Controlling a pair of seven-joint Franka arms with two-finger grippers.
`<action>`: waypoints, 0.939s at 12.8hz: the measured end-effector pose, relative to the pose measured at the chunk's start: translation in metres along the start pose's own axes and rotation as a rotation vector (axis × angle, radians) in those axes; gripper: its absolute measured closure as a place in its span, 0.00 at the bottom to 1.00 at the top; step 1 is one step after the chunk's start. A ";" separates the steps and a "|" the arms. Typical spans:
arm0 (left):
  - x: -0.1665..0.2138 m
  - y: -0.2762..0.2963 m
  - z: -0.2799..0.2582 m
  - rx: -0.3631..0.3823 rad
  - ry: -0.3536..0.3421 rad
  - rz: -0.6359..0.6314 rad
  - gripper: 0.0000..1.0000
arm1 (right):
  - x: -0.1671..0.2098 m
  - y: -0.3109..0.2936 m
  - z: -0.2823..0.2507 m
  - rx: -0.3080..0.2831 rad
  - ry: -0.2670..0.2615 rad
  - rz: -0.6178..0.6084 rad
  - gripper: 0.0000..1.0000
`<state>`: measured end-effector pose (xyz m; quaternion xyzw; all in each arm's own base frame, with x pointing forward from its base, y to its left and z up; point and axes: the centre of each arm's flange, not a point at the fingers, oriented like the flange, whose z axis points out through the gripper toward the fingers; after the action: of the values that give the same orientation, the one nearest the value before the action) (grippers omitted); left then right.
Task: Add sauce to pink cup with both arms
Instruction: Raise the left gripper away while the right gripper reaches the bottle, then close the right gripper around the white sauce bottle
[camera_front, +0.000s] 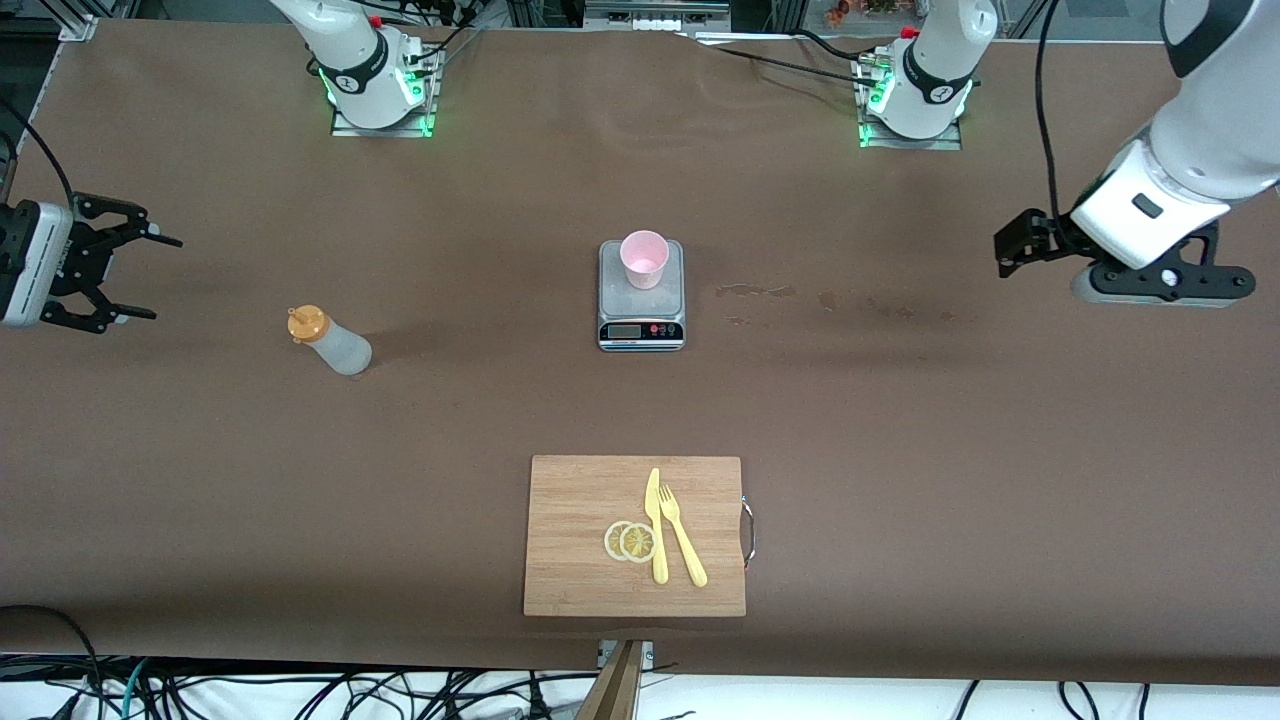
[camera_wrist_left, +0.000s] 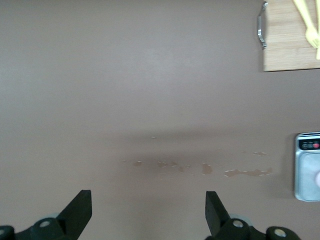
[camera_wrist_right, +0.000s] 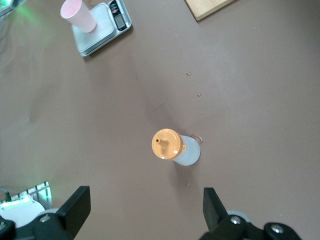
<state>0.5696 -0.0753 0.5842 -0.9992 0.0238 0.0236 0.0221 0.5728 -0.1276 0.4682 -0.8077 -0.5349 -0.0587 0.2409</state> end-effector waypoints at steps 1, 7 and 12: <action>-0.004 -0.012 0.006 0.001 0.006 0.006 0.00 | -0.018 0.010 0.009 0.021 0.021 -0.034 0.00; -0.022 -0.023 -0.006 0.001 0.040 0.066 0.00 | -0.091 0.063 0.095 0.132 0.219 -0.284 0.00; -0.024 -0.027 -0.005 0.001 0.029 0.032 0.00 | -0.111 0.084 0.163 0.202 0.356 -0.408 0.00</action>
<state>0.5474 -0.0470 0.5918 -0.9989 0.0399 0.0094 0.0218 0.5740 -0.1726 0.2585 -0.6323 -0.6387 -0.1932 0.3937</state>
